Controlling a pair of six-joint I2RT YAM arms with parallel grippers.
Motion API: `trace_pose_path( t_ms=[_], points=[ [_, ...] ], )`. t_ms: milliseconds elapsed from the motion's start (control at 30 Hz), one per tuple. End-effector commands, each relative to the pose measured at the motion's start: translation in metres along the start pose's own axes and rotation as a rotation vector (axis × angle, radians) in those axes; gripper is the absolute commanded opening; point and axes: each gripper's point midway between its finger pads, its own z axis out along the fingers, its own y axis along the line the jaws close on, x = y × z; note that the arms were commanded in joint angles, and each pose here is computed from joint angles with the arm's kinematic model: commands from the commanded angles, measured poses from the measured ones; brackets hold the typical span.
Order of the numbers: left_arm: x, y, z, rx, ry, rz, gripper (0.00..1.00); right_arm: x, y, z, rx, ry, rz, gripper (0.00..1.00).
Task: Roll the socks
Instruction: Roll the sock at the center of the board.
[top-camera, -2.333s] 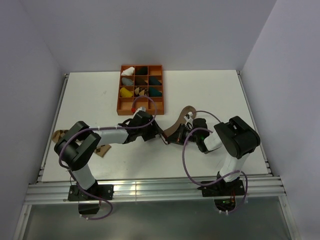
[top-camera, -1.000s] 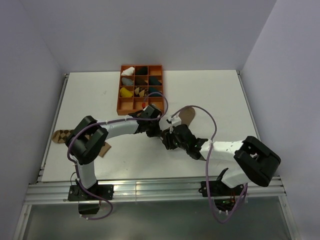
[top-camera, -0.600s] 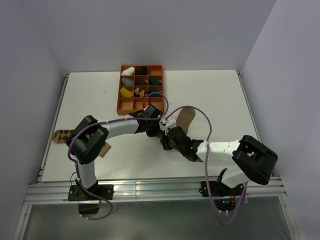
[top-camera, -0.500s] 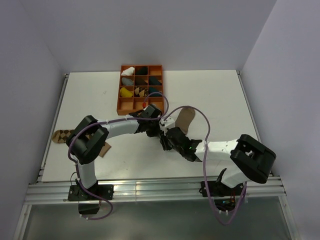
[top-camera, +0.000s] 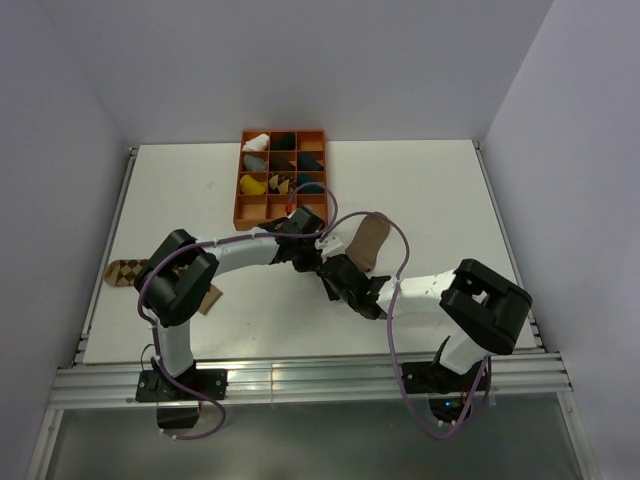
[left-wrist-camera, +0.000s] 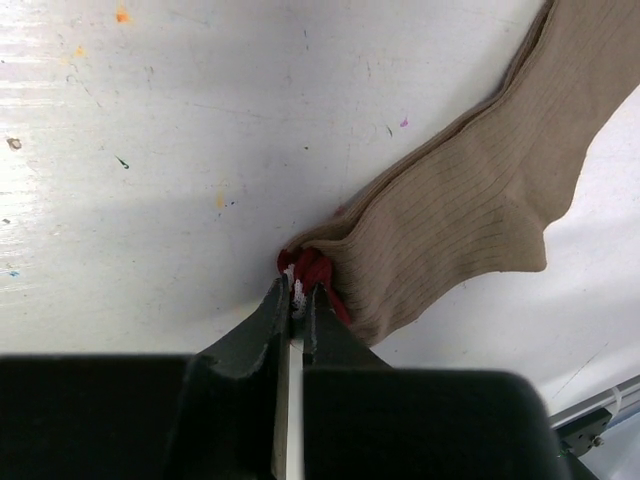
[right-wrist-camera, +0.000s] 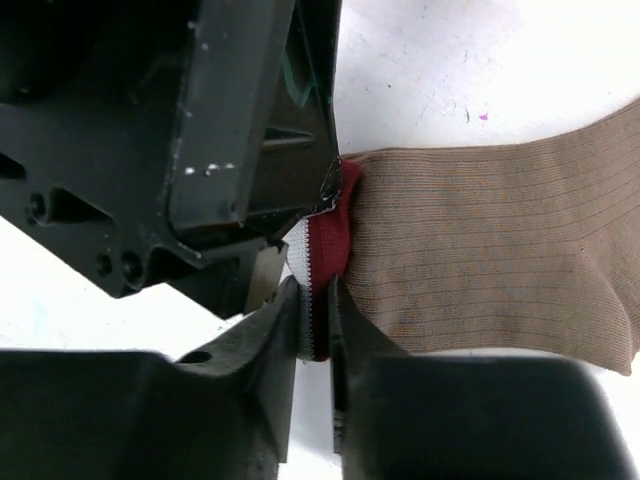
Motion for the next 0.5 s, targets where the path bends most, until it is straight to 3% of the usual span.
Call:
trace_pose_path(
  t_ms=[0,33,133,300,467],
  points=[
    [-0.001,-0.009,-0.007,0.033,0.005,0.004,0.10,0.007,0.006,0.001,-0.018,0.046,0.011,0.15],
    [-0.003,-0.009,-0.009,0.042,-0.002,-0.004,0.13,0.005,0.006,0.000,-0.029,0.044,0.023,0.08],
    [-0.010,-0.006,-0.017,0.055,-0.030,-0.040,0.27,0.003,0.008,-0.002,-0.094,0.049,0.078,0.02],
    [-0.020,0.002,-0.030,0.079,-0.088,-0.110,0.55,0.003,0.012,-0.005,-0.234,0.087,0.228,0.00],
    [-0.026,-0.001,-0.038,0.150,-0.138,-0.177,0.60,0.006,0.024,-0.009,-0.456,0.150,0.427,0.00]
  ],
)
